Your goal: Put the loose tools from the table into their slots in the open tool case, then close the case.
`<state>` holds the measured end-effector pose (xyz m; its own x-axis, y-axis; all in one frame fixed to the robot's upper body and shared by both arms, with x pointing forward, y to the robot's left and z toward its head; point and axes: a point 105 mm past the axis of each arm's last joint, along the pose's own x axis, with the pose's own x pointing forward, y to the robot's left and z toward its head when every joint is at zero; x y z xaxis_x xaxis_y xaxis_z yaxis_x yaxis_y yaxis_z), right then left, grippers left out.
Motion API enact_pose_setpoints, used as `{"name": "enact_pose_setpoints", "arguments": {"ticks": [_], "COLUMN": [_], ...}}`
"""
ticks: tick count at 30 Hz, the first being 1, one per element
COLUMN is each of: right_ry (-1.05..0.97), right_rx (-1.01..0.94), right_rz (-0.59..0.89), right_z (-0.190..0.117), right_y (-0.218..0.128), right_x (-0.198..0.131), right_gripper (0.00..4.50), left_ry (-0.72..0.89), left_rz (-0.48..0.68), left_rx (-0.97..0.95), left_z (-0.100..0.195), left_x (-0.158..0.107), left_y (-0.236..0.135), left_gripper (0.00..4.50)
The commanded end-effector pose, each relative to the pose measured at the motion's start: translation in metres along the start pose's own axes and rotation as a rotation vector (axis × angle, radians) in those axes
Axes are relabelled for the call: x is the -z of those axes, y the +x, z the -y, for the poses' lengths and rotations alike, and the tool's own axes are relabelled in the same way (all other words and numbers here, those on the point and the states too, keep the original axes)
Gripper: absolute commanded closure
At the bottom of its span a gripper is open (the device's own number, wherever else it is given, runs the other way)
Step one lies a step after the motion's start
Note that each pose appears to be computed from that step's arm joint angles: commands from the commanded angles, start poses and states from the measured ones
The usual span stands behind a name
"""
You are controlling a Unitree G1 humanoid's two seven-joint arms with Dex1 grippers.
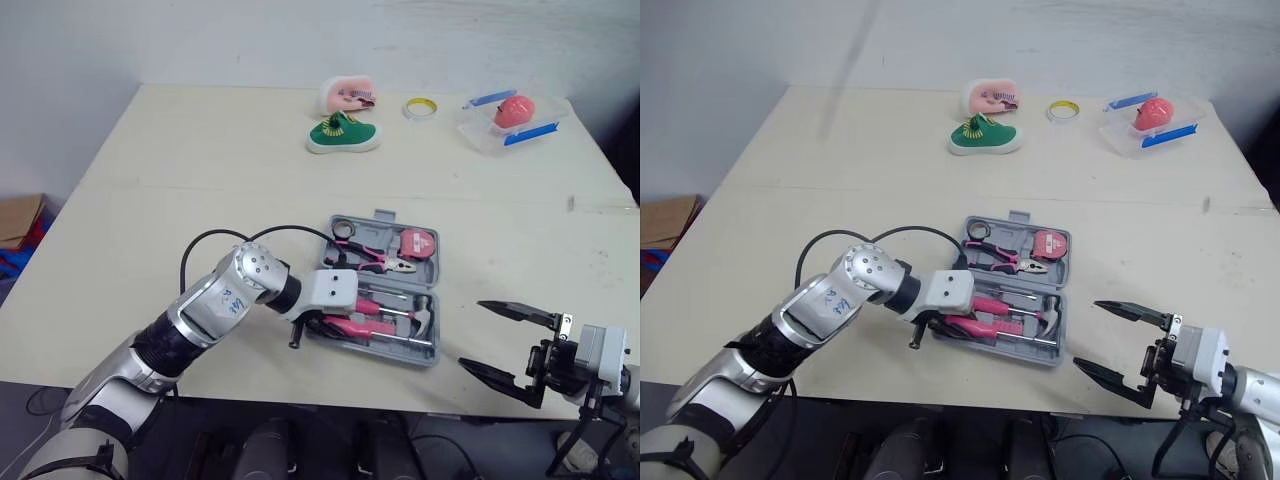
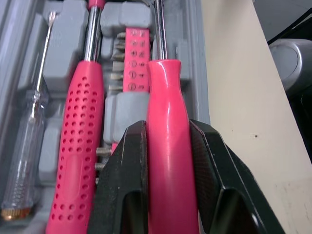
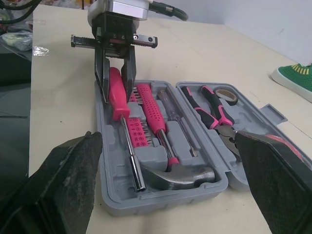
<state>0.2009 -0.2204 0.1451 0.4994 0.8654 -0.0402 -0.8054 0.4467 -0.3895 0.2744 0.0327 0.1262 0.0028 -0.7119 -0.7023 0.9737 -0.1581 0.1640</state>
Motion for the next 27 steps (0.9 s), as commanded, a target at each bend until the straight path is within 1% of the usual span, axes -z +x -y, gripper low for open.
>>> {"name": "enact_pose_setpoints", "arguments": {"ticks": [1,11,13,15,18,19,21,24,27], "right_ry": [-0.037,-0.036,-0.034,-0.031,-0.027,-0.026,-0.023,-0.018,-0.017], "right_rx": [0.005,0.005,0.005,0.005,0.006,0.007,0.009,0.011,0.014], "right_rz": [0.015,0.02,0.02,0.019,0.019,0.018,0.016,0.013,0.012], "right_z": [0.002,-0.001,-0.001,-0.001,-0.002,-0.002,-0.002,-0.003,-0.003], "right_y": [0.001,0.005,0.005,0.005,0.004,0.004,0.003,0.001,0.0], "right_x": [-0.011,-0.015,-0.014,-0.013,-0.012,-0.011,-0.009,-0.006,-0.004], "right_gripper": [0.0,0.0,0.0,0.0,0.0,0.0,0.0,0.0,0.0], "left_ry": [0.039,-0.005,-0.004,0.004,0.046,0.051,0.076,0.087,0.203], "left_rz": [0.009,-0.004,0.001,0.032,0.078,0.098,0.144,0.212,0.284], "left_rx": [0.004,0.012,0.033,0.019,0.011,0.017,0.039,-0.005,-0.02], "left_z": [0.004,0.005,0.008,0.007,0.006,0.007,0.008,-0.001,-0.004], "left_x": [-0.009,-0.001,-0.001,-0.006,-0.014,-0.017,-0.022,-0.027,-0.031], "left_y": [-0.001,0.006,0.007,0.008,0.006,0.004,-0.001,-0.008,-0.015], "left_gripper": [3.95,3.95,2.91,2.26,1.02,0.71,0.71,0.71,0.71]}}
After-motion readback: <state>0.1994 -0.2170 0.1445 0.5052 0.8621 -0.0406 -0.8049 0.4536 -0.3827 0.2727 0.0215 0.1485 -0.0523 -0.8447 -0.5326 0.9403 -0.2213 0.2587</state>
